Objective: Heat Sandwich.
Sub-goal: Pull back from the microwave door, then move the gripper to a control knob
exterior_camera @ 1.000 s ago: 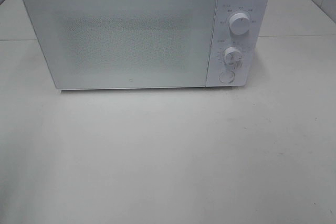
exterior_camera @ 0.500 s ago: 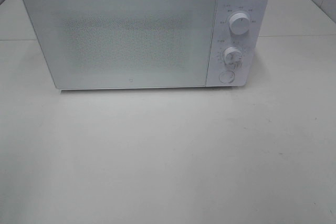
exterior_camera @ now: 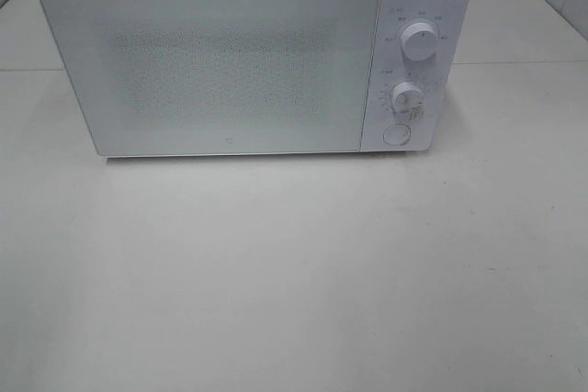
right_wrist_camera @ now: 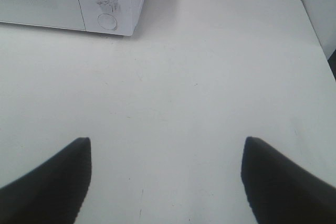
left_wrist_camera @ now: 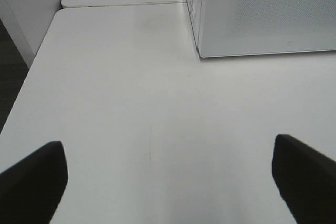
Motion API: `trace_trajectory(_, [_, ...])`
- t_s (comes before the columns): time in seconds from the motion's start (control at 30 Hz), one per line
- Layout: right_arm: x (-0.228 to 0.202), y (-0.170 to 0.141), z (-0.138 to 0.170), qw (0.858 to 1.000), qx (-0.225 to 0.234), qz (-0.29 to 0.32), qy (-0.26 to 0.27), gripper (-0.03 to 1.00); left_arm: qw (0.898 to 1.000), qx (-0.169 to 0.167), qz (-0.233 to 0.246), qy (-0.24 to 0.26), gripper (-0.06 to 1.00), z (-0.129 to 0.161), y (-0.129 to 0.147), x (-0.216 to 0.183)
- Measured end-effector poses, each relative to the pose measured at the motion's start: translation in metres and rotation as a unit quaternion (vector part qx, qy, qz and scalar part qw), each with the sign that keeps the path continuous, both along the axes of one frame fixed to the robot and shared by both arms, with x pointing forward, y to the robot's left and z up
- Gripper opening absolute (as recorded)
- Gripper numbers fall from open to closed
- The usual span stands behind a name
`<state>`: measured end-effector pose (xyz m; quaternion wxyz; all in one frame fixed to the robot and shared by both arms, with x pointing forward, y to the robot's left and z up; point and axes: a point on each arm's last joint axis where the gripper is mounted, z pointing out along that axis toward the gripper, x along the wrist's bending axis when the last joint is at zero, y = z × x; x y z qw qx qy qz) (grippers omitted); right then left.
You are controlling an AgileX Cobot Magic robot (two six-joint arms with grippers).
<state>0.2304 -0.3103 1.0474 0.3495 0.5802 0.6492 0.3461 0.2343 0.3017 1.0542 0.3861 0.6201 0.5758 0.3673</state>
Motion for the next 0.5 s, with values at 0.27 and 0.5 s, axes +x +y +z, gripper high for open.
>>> trace_trajectory(0.27, [0.0000,0.0001,0.0000,1.000,0.000,0.000,0.000,0.76,1.000,0.000,0.000,0.000,0.99,0.0000,0.0000,0.0000])
trace_trajectory(0.5, [0.0000,0.0001,0.0000,1.000,0.000,0.000,0.000,0.76,1.000,0.000,0.000,0.000,0.99,0.0000,0.0000,0.0000])
